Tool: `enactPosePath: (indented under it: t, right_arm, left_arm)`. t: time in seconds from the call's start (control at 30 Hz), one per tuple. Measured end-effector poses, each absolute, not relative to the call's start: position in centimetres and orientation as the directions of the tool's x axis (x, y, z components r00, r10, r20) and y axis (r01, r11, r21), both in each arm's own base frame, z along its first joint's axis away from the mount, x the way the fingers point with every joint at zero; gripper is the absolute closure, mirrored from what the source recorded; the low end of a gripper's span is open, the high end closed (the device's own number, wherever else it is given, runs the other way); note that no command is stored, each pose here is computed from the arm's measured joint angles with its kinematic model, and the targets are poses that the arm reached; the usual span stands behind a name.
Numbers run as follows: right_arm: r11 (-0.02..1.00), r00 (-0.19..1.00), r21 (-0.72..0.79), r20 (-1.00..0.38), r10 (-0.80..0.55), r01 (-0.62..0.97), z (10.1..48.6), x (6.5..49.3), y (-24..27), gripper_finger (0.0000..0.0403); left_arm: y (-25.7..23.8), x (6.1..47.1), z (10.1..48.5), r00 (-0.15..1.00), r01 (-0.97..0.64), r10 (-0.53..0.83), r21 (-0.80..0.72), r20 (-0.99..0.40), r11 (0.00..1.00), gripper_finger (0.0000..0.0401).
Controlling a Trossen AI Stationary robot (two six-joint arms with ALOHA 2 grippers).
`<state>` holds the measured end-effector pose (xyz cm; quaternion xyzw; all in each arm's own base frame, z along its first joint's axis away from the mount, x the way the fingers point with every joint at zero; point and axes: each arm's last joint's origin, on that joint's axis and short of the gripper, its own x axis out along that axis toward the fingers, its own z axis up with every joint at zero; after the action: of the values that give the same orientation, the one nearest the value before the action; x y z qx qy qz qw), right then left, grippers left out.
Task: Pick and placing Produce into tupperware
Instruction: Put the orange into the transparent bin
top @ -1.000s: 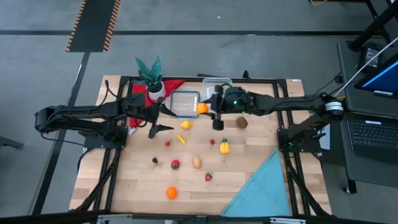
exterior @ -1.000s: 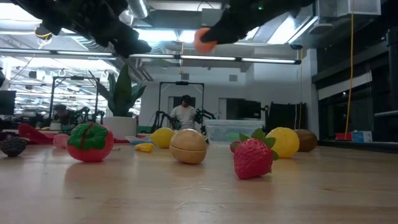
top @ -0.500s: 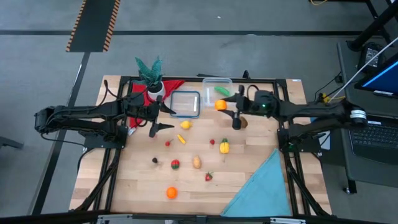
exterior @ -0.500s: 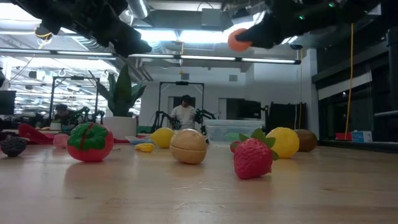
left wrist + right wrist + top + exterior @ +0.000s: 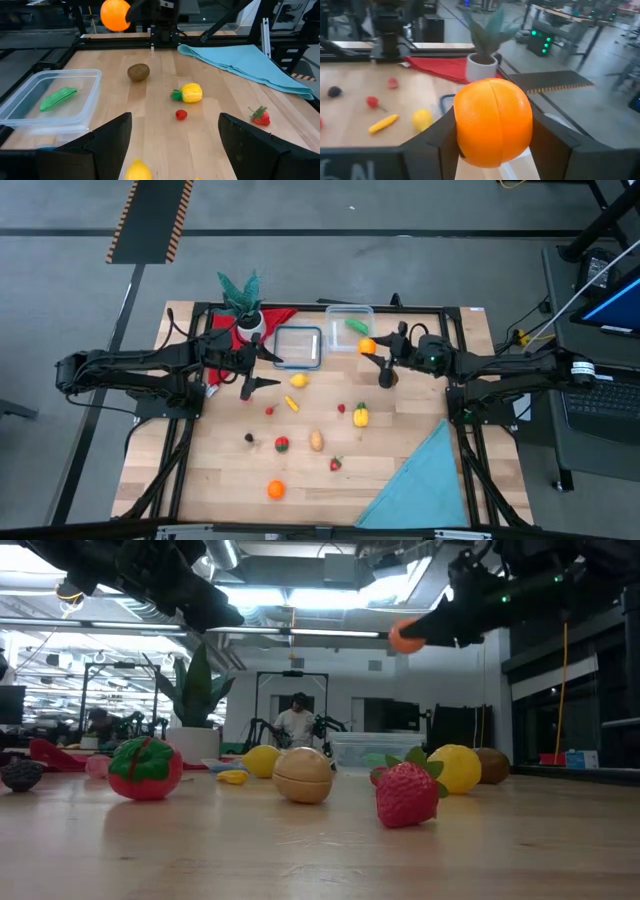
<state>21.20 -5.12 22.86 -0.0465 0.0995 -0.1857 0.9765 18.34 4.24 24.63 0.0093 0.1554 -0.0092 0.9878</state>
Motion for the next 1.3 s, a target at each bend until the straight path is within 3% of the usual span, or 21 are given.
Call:
enactPosePath:
  t: [0.23, 0.4, 0.9, 1.3]
  right_arm:
    - [0.818, 0.805, -0.013, -0.166, -0.569, 0.575, 22.9, 20.8, -6.1, 0.0211]
    - [0.74, 0.729, -0.014, -0.161, -0.665, 0.672, 22.8, 20.5, -6.4, 0.0209]
    - [0.777, 0.764, -0.012, -0.178, -0.621, 0.629, 22.6, 20.8, -6.3, 0.0211]
    - [0.766, 0.742, -0.007, -0.245, -0.624, 0.642, 22.3, 23.1, -9.3, 0.0211]
  left_arm:
    - [4.2, 18.3, 24.6, 0.952, 0.021, -0.015, 0.016, -0.307, 1.0, 0.0112]
    - [4.4, 18.3, 24.6, 0.95, -0.018, 0.026, 0.029, -0.311, 0.999, 0.0112]
    - [4.6, 18.7, 24.3, 0.943, -0.05, 0.059, 0.037, -0.328, 0.998, 0.0112]
    - [5.2, 20.9, 22.9, 0.94, -0.047, 0.061, 0.05, -0.334, 0.998, 0.0112]
